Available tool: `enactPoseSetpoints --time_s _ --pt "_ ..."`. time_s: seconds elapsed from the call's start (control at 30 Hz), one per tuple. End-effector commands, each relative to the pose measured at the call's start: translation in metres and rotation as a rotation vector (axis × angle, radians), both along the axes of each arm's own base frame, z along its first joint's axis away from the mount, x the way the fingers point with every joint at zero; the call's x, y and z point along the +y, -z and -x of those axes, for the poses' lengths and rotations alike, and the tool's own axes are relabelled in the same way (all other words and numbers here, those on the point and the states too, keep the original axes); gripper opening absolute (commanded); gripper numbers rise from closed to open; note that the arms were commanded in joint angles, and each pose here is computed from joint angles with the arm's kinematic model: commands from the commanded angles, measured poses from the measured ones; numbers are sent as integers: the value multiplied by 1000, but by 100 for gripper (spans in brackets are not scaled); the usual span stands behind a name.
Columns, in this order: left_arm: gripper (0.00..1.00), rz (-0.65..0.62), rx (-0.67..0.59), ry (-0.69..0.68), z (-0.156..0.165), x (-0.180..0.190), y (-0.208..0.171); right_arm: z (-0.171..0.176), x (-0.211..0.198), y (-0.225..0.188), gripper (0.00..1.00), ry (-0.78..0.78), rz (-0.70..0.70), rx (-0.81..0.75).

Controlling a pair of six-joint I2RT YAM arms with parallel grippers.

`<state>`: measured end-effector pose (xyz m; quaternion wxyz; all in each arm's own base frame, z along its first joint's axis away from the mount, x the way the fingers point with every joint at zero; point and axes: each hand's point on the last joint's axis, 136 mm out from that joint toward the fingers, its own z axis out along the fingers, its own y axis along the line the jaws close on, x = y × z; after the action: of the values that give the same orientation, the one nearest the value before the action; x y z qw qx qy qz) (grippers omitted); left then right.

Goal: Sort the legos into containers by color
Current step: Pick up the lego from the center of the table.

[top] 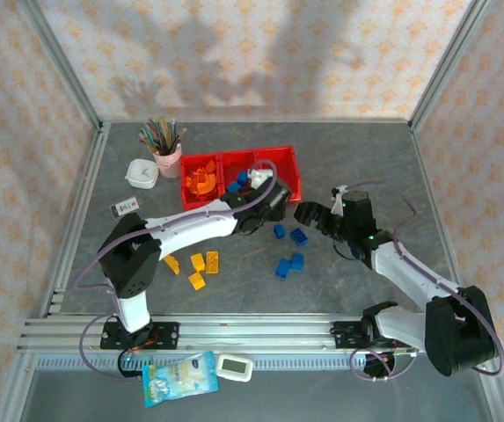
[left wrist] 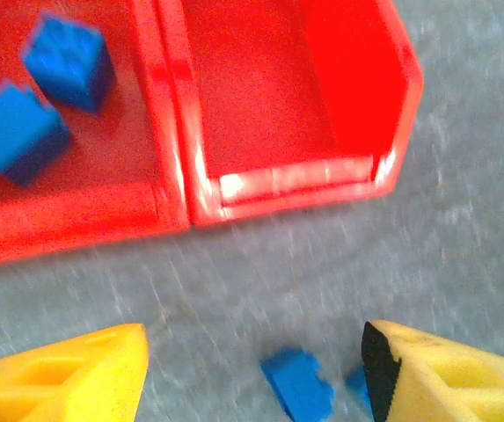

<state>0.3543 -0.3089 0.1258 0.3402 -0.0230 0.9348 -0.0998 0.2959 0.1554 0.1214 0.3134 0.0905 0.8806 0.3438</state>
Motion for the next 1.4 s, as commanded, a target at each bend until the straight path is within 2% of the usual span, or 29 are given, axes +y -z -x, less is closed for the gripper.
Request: enactPoseSetpoints --time_s 0.0,0.2,0.4,0.53,0.73,1.2,1.37 --pt "68 105 29 -25 9 -15 9 8 -13 12 100 36 51 15" --pt "69 127 62 -35 20 -34 29 14 -21 21 100 61 61 23" --pt "68 141 72 -79 18 -38 42 13 -23 22 100 69 61 19" --pt "66 104 93 -99 15 -39 62 12 -23 21 100 69 61 15" --pt "60 76 108 -119 13 -39 79 12 -24 21 100 72 64 14" --pt "45 9 82 -133 0 -41 88 10 -24 20 100 68 64 14" --pt "37 0 78 -134 0 -40 89 9 -23 19 100 64 63 13"
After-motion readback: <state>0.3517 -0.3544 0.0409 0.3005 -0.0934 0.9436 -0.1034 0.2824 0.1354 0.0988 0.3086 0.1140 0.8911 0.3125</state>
